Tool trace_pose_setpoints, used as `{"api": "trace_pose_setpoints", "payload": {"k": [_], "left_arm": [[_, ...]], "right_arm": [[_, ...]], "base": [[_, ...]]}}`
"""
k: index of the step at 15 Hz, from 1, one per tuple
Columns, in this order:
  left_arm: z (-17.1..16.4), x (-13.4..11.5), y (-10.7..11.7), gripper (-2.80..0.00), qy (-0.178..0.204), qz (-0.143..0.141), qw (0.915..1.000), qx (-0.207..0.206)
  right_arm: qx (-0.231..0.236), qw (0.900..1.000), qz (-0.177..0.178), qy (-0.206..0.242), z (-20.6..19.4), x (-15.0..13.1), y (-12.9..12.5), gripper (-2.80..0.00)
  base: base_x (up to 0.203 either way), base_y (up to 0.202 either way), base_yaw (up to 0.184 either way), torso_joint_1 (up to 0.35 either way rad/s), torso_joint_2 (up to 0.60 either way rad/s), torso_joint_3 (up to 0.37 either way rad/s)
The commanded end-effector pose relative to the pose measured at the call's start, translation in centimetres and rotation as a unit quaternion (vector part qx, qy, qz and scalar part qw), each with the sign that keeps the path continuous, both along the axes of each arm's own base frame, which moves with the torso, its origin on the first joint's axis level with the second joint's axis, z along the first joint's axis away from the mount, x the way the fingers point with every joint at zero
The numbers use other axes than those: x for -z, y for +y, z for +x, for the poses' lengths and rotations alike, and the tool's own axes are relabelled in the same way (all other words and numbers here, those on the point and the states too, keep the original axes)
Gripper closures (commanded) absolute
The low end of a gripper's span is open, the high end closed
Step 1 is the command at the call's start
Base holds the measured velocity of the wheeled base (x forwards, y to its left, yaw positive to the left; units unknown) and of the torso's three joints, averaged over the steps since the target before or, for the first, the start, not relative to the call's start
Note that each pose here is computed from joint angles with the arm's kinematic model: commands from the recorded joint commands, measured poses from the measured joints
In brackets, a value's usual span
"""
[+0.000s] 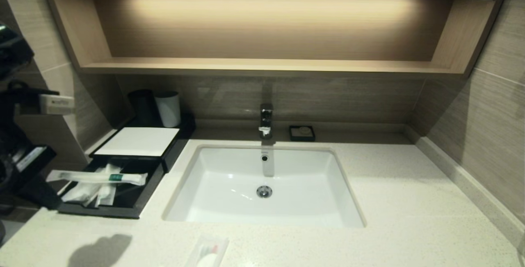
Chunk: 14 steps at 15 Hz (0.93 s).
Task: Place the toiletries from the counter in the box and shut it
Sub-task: Pick up the bathroom toiletry
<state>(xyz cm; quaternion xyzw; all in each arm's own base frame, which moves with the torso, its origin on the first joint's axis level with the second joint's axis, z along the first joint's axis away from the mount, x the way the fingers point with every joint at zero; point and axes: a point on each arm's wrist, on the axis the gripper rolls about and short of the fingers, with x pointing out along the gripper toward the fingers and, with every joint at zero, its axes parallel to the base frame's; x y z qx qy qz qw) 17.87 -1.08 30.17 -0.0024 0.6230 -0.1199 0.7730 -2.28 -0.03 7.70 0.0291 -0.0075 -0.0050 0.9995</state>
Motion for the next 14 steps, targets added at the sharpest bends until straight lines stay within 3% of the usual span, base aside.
{"api": "trace_pose_setpoints", "payload": {"k": [1,4,5,7,9,13,14], "left_arm": [[-0.7,1.5,-1.1,0.0,0.037,-0.006,0.9965,0.074],[0.9,5.0,-2.6,0.0,0.131,0.002,0.9854,0.109],[1.5,6.2,-3.2,0.0,0.134,0.003,0.9838,0.119],[2.8,8.8,-5.3,0.0,0.11,0.008,0.9839,0.141],[4.2,10.6,-7.7,0.0,0.105,0.016,0.9853,0.134],[5.9,11.1,-9.7,0.0,0.063,0.011,0.9904,0.122],[5.5,11.2,-10.0,0.0,0.067,0.024,0.991,0.114]], "right_arm": [[0.0,1.0,0.0,0.0,0.0,0.0,0.0,0.0],[0.0,1.0,0.0,0.0,0.0,0.0,0.0,0.0],[-0.001,1.0,0.0,0.0,0.0,0.0,0.0,0.0],[0.0,1.0,0.0,0.0,0.0,0.0,0.0,0.0],[-0.001,1.0,0.0,0.0,0.0,0.0,0.0,0.0],[0.0,1.0,0.0,0.0,0.0,0.0,0.0,0.0],[0.0,1.0,0.0,0.0,0.0,0.0,0.0,0.0]], "base": [[0.0,0.0,0.0,0.0,0.0,0.0],[0.0,0.0,0.0,0.0,0.0,0.0],[0.0,0.0,0.0,0.0,0.0,0.0],[0.0,0.0,0.0,0.0,0.0,0.0],[0.0,0.0,0.0,0.0,0.0,0.0],[0.0,0.0,0.0,0.0,0.0,0.0],[0.0,0.0,0.0,0.0,0.0,0.0]]}}
